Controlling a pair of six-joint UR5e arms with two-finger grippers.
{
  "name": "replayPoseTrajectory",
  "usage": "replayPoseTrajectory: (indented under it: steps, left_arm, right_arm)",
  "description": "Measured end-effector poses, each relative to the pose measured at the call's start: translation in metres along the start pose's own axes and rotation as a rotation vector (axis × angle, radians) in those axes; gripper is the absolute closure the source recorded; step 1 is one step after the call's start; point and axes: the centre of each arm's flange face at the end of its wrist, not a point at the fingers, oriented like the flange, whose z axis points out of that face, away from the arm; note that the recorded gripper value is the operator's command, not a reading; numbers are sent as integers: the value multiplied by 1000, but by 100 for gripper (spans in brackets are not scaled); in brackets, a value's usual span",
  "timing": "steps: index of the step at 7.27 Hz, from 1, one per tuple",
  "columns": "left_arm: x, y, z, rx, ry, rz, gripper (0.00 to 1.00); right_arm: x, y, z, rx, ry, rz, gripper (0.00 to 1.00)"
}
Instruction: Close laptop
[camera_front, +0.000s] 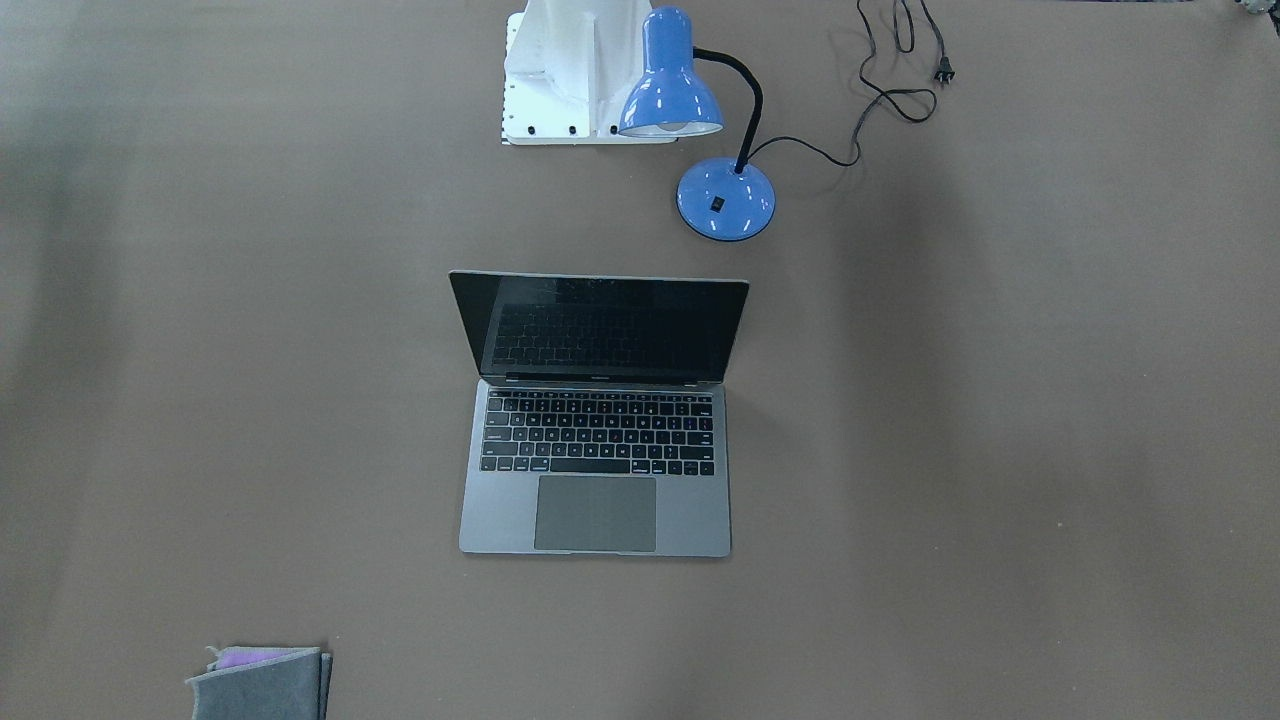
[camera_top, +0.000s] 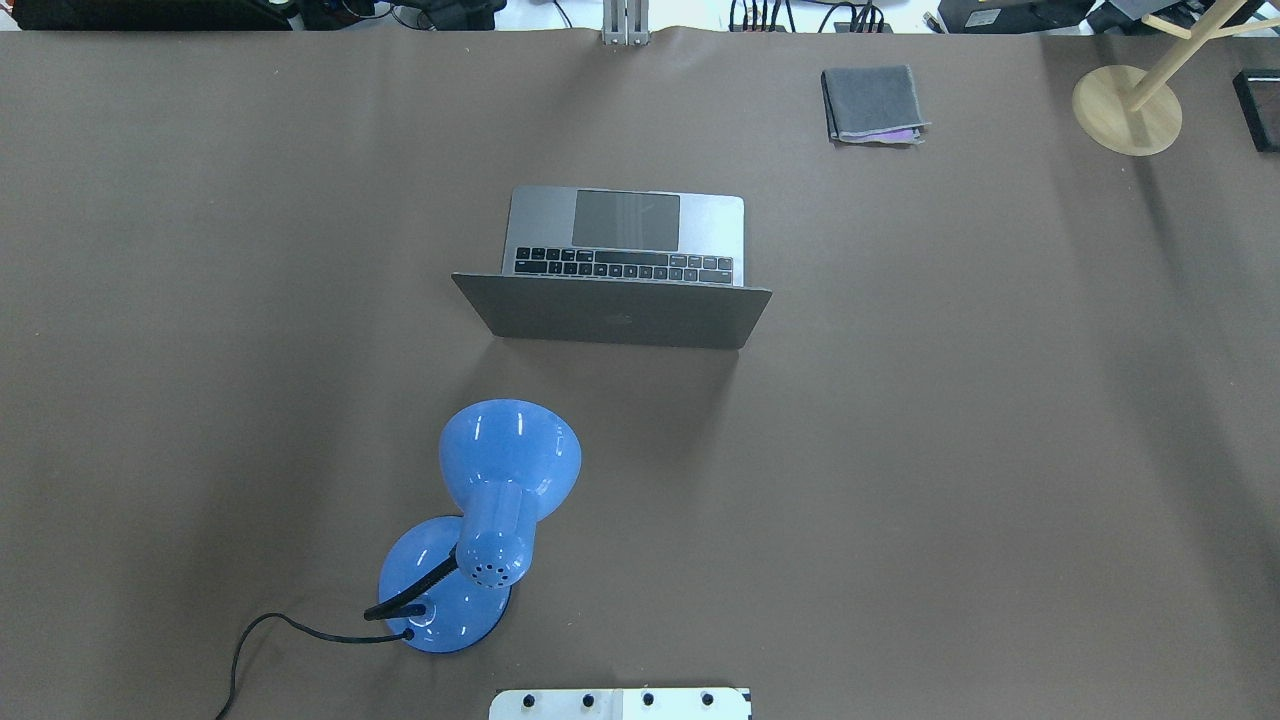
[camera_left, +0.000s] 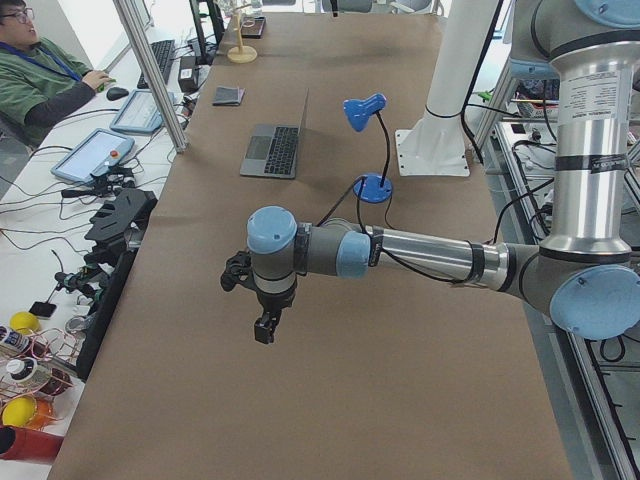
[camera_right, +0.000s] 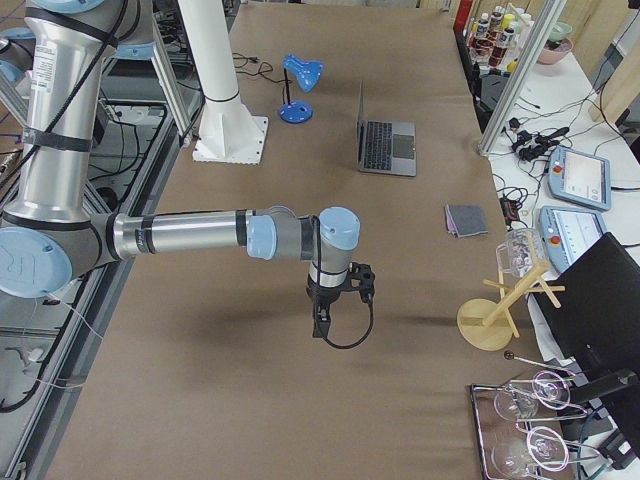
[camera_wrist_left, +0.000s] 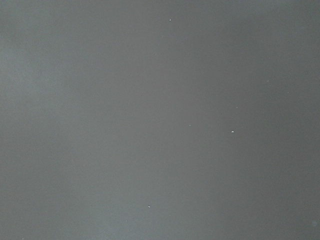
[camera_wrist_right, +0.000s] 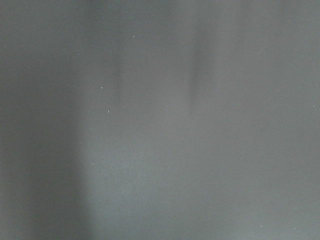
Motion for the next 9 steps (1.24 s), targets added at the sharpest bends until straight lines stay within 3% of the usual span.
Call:
replayPoseTrajectory:
  steps: [5, 7, 9]
  left_arm:
    - [0, -1, 0, 0, 1, 0, 1]
    - [2, -7, -4, 10, -4, 1, 1]
    - [6, -20, -12, 30, -7, 16, 1]
  right_arm:
    - [-2, -2, -3, 10, 0, -15, 0]
    - [-6, -7, -8, 69, -2, -57, 0]
    - [-13, -15, -19, 177, -1, -128, 0]
